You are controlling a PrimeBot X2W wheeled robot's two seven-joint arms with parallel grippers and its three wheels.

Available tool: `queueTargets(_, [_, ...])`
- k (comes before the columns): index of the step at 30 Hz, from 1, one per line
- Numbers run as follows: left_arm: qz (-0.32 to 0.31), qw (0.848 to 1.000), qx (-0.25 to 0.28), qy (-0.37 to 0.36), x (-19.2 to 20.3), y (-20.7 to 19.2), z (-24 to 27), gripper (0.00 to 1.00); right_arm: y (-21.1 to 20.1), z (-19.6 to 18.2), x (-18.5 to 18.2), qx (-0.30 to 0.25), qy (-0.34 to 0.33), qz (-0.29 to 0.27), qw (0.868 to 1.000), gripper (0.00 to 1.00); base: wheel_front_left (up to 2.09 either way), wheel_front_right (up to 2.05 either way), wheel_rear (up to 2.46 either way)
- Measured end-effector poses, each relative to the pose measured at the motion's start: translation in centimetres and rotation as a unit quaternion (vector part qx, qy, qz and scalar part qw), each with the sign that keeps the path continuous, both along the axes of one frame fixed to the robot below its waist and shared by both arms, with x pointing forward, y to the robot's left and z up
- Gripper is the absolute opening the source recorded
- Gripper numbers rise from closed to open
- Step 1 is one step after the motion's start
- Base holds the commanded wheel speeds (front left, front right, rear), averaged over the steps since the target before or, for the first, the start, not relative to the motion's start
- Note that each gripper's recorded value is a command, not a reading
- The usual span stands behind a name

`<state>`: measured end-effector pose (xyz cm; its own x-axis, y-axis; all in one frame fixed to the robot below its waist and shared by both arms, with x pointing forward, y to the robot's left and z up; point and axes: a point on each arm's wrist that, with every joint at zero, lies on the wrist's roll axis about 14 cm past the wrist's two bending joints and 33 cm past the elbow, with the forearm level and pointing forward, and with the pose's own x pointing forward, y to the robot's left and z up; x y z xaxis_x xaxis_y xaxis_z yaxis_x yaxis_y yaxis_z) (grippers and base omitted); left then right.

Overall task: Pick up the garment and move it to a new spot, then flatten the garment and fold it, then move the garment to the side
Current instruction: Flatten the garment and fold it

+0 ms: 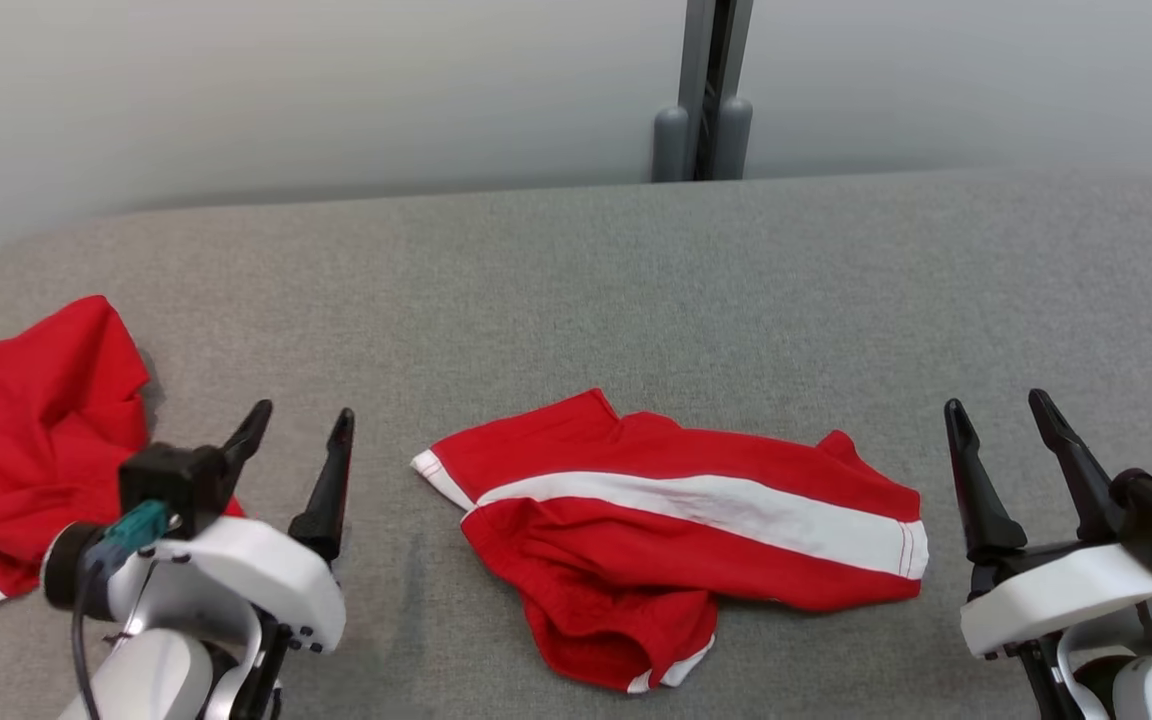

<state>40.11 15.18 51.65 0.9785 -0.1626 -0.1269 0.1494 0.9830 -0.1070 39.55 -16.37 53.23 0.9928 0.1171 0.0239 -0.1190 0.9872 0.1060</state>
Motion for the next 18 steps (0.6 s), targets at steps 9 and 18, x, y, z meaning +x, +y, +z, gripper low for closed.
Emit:
queueTargets(9, [-0.074,0.979,-0.056,0.184,1.6,-4.9,-8.4,1.0,-0.6,-2.0,1.4,0.006,0.021,-0.01,1.0,1.0,0.0,0.0,0.0])
queueTargets(18, [-0.134,0.946,-0.052,0.289,0.5,-7.2,-13.1,1.0,-1.8,-3.4,1.7,0.009,0.036,-0.027,0.999,1.0,0.0,0.0,0.0])
